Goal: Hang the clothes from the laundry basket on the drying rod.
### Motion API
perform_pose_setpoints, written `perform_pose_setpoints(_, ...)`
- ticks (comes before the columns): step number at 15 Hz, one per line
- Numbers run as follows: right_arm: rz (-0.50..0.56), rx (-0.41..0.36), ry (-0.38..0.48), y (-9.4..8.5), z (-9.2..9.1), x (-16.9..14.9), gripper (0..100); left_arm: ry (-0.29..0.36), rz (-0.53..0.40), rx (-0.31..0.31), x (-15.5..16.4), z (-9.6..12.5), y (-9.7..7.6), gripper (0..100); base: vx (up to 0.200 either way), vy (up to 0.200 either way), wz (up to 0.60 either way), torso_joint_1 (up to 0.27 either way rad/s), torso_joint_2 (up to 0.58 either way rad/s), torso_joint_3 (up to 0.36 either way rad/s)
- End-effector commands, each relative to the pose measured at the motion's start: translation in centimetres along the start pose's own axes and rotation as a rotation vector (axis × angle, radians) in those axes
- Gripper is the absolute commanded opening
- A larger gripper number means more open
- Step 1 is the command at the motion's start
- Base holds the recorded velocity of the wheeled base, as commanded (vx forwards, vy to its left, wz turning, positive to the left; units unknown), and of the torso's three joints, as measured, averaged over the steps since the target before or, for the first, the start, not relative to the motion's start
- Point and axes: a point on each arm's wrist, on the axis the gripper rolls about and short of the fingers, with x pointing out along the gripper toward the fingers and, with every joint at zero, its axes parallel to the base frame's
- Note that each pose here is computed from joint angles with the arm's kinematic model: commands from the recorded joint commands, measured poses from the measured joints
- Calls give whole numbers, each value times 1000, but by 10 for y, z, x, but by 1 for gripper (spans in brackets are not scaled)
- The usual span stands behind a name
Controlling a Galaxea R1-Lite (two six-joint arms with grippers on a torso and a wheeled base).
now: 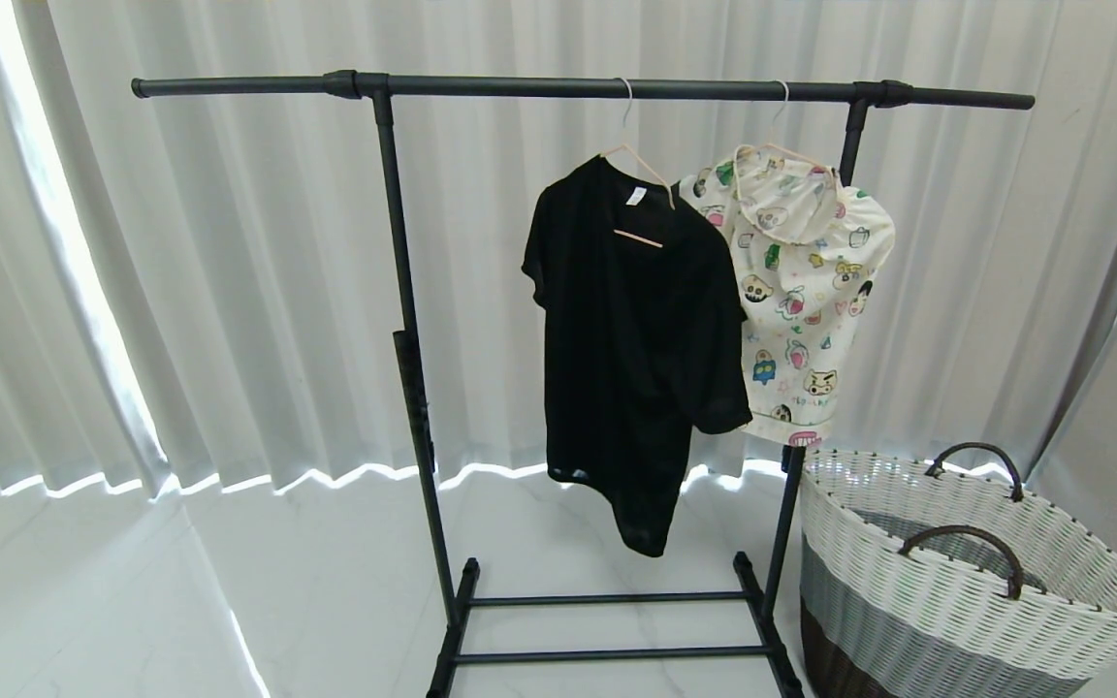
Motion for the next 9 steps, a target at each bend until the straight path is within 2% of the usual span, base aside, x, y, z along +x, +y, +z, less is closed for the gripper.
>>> perform_pose_setpoints(1, 0, 0, -1, 0, 0, 0, 100, 1, 0, 0, 0, 0, 0, 100, 0, 0, 0, 0, 0, 0)
perform_pose_setpoints(9, 0, -2, -1, 0, 0, 0, 100, 1, 0, 0, 0, 0, 0, 100, 0, 0, 0, 0, 0, 0)
